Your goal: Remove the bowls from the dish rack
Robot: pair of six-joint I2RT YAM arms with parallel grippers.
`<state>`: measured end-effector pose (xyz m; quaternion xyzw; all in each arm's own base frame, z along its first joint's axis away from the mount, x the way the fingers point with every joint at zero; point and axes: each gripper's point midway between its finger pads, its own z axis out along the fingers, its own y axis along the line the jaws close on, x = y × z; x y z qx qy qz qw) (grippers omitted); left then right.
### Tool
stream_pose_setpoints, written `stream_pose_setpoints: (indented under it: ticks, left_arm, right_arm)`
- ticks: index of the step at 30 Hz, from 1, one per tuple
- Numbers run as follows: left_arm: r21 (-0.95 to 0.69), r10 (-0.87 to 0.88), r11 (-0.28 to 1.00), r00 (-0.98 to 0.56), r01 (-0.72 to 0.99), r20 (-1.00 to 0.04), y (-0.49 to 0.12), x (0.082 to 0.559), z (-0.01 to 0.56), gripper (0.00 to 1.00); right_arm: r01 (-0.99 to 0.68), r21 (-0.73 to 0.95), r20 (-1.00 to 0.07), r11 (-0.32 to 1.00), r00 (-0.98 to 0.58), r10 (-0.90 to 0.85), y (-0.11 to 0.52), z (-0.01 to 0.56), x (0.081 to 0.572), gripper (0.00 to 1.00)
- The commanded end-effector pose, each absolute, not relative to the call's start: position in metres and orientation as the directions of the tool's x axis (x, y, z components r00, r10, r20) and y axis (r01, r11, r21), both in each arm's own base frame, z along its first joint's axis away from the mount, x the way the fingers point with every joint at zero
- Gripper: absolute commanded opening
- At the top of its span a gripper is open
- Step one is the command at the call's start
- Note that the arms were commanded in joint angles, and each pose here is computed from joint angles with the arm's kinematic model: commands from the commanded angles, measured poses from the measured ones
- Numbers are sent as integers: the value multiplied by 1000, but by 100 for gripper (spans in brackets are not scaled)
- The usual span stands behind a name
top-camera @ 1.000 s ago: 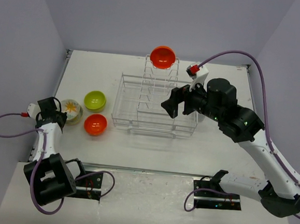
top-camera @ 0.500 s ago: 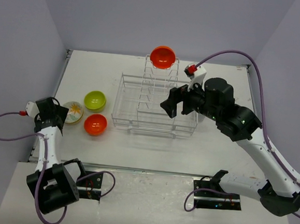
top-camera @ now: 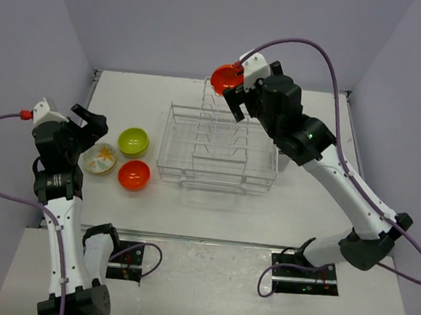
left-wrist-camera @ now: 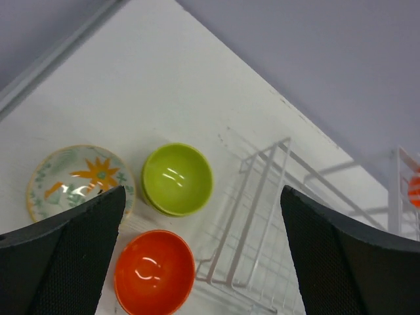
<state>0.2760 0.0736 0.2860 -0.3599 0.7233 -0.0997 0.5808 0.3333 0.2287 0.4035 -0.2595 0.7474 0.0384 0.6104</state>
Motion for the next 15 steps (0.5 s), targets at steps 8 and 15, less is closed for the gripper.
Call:
stream_pose_setpoints:
  ticks: [8, 15]
  left_arm:
    - [-390, -409, 912, -318, -123, -855, 0, 272, 293, 100]
    - [-358, -372, 927, -350, -108, -860, -10, 274, 286, 100]
  right_arm:
    - [-240, -780, -613, 579, 100, -784, 247, 417, 438, 98]
    - [-187, -829, -546, 527, 70, -835, 253, 391, 501, 83]
